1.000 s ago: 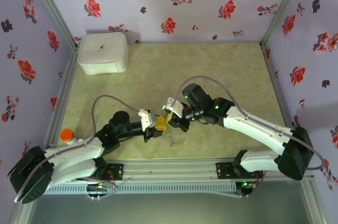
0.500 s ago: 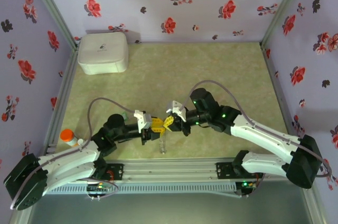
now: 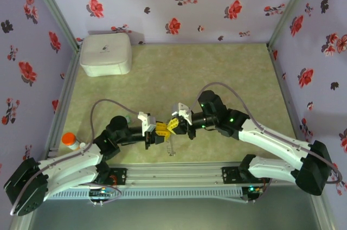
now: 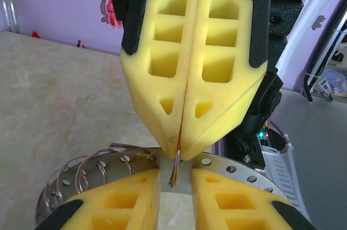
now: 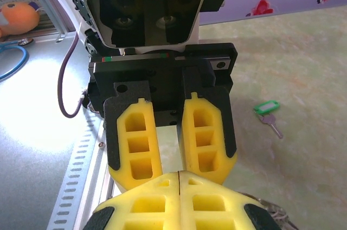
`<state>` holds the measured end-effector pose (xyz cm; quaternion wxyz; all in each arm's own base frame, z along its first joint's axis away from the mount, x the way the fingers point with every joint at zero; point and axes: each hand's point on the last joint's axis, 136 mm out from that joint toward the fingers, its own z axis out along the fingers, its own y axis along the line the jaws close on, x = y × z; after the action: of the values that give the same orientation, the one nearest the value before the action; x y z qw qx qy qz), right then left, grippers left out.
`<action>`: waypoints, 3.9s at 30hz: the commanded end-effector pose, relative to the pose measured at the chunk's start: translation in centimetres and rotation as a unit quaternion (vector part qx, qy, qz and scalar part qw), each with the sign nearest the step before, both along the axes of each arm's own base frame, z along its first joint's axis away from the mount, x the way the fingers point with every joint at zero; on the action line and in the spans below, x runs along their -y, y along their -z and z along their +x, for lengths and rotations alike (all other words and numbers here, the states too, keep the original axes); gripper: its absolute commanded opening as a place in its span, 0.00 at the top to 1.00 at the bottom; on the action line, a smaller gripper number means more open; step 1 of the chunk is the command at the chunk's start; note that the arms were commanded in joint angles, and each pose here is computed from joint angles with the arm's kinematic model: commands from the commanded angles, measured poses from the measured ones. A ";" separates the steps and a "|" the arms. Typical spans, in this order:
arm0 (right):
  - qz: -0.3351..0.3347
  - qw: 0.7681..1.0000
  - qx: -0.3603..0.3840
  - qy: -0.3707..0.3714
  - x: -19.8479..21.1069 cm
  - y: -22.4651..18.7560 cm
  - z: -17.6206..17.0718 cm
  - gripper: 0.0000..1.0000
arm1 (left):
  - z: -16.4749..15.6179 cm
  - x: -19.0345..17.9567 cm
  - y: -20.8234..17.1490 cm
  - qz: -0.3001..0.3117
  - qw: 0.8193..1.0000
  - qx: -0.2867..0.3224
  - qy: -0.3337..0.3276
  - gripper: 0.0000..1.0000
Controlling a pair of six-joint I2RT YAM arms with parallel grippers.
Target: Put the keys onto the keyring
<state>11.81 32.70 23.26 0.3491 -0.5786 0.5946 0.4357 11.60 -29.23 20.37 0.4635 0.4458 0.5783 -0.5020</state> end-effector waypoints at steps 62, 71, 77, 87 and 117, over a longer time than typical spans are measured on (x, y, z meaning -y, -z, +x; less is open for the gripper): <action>-0.019 0.995 0.094 0.024 -0.1 1.2 0.2 0.81 | 1.1 0.4 -0.6 0.023 0.992 0.123 -0.023 1.00; -0.040 0.996 0.074 -0.004 -0.2 2.2 -0.6 0.93 | 1.0 0.4 -0.6 0.024 0.992 0.122 -0.020 1.00; -0.053 0.996 0.076 -0.016 0.1 2.6 -1.0 1.00 | 1.1 0.4 -0.5 0.026 0.992 0.122 -0.020 1.00; -0.057 0.997 0.056 -0.025 -0.1 3.1 -1.3 1.00 | 1.3 0.4 -0.8 0.020 0.991 0.127 -0.027 0.98; -0.065 0.993 0.096 0.000 1.7 3.2 -1.1 0.83 | 1.1 0.7 -0.4 0.023 0.993 0.114 -0.017 1.00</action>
<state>11.52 31.11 20.50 0.3773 -0.6299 0.5935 0.3295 12.42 -29.40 18.13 0.4983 0.5074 0.5654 -0.4178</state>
